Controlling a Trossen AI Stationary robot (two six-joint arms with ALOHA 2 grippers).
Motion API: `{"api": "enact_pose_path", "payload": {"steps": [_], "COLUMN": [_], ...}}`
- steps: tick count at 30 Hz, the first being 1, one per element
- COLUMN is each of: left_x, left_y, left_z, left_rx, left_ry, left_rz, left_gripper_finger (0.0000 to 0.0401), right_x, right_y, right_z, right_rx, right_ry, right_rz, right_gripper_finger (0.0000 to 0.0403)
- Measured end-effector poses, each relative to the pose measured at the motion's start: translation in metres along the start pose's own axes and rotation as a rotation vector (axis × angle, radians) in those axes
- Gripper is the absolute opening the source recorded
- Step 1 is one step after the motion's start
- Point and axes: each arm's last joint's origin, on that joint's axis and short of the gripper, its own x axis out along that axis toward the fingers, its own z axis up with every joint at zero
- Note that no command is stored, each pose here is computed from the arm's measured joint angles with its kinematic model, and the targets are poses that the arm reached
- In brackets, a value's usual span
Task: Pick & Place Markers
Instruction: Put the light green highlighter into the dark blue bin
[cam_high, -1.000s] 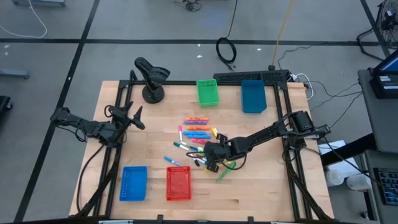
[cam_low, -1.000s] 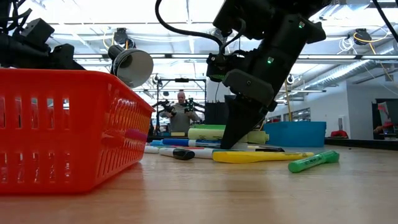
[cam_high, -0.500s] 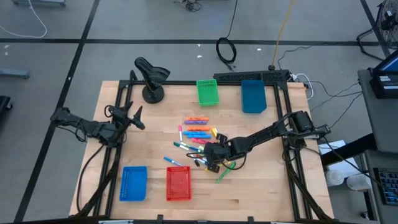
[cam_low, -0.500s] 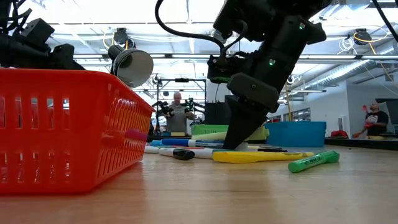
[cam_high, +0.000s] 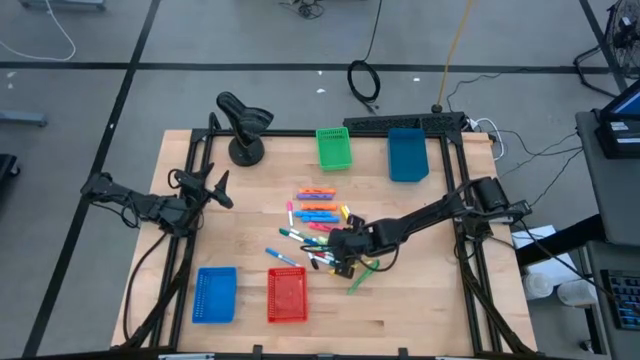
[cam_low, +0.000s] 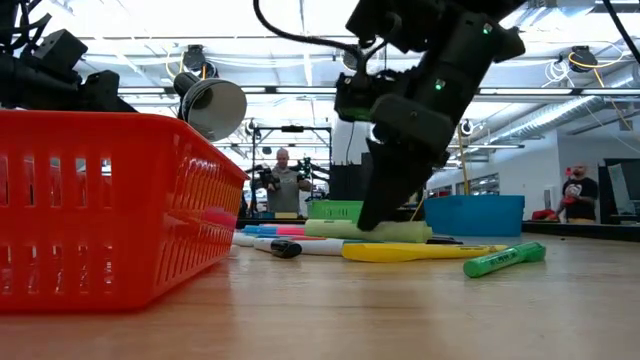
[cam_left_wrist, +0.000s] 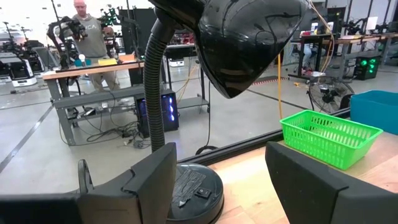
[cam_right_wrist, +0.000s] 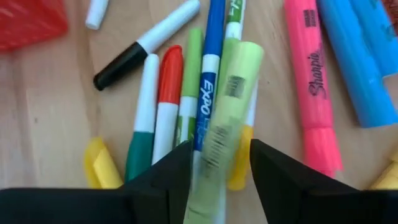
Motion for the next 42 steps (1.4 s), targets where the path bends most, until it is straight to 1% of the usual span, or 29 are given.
{"api": "enact_pose_path", "payload": {"steps": [12, 17, 20, 28, 36, 39, 42], "left_x": [0.0, 0.0, 0.0, 0.0, 0.0, 0.0, 0.0], "left_y": [0.0, 0.0, 0.0, 0.0, 0.0, 0.0, 0.0], "left_z": [0.0, 0.0, 0.0, 0.0, 0.0, 0.0, 0.0], "left_rx": [0.0, 0.0, 0.0, 0.0, 0.0, 0.0, 0.0], "left_ry": [0.0, 0.0, 0.0, 0.0, 0.0, 0.0, 0.0], "left_rz": [0.0, 0.0, 0.0, 0.0, 0.0, 0.0, 0.0], "left_gripper_finger": [0.0251, 0.0251, 0.0251, 0.0251, 0.0251, 0.0251, 0.0251], "right_x": [-0.003, -0.003, -0.003, -0.003, 0.003, 0.006, 0.007], "right_y": [-0.001, -0.005, -0.006, -0.003, -0.002, -0.003, -0.003], "right_z": [0.001, -0.001, -0.002, -0.001, -0.004, -0.007, -0.006], "right_rx": [-0.003, -0.004, 0.008, 0.007, 0.012, 0.005, 0.005], "right_ry": [0.001, 0.002, 0.015, -0.007, 0.004, 0.03, 0.019], "right_rz": [-0.001, -0.068, -0.084, -0.082, -0.087, -0.1, -0.094], "right_gripper_finger": [0.015, 0.015, 0.0149, 0.015, 0.0147, 0.0148, 0.0148]}}
